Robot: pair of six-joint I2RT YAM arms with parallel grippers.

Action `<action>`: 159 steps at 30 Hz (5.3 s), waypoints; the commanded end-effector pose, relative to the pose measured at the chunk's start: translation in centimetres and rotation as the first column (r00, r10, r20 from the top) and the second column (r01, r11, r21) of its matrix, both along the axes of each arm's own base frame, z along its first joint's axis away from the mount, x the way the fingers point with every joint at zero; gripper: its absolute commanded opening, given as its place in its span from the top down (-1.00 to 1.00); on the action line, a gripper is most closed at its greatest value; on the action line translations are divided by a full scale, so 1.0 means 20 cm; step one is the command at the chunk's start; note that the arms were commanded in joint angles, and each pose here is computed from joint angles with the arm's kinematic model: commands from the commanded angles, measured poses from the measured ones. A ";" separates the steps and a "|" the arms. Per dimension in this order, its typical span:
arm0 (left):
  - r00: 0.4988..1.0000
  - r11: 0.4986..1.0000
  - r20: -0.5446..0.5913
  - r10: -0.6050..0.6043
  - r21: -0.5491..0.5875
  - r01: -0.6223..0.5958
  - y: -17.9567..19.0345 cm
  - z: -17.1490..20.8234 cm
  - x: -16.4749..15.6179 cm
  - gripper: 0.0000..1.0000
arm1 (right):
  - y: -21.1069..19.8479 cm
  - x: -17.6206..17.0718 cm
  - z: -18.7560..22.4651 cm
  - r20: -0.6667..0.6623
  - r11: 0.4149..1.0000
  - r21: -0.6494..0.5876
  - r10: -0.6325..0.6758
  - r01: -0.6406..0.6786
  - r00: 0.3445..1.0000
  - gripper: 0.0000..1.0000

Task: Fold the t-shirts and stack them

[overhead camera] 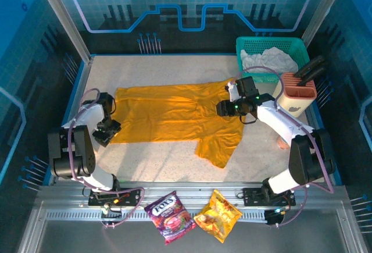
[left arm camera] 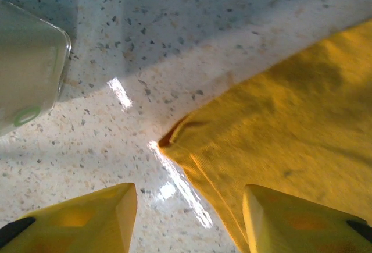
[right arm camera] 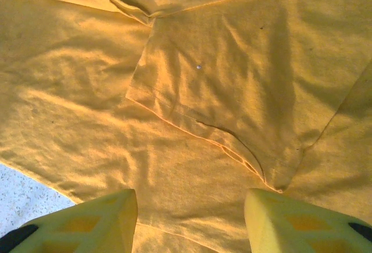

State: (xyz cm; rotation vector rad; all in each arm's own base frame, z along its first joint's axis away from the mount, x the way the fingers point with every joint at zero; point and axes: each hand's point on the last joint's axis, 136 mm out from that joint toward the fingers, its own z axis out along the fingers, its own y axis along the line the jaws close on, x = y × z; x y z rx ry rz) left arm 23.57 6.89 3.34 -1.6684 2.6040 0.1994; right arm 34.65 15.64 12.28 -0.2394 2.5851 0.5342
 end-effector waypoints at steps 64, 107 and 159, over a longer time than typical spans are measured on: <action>0.919 0.954 0.361 -0.158 -0.184 0.236 -0.09 -0.05 0.37 1.00 | 0.13 -0.97 -0.36 -0.379 -0.032 -0.569 0.897 -0.821 0.228 -0.46; 0.894 0.965 0.414 -0.173 -0.110 0.238 -0.05 0.21 0.39 1.00 | 0.10 -0.42 -0.04 -0.062 0.302 -0.810 0.808 -0.502 0.586 1.00; 0.964 0.997 0.264 -0.011 -0.072 0.031 0.19 -0.03 0.66 0.26 | -0.18 0.70 -0.31 0.040 0.791 -0.599 0.183 -0.123 0.982 1.00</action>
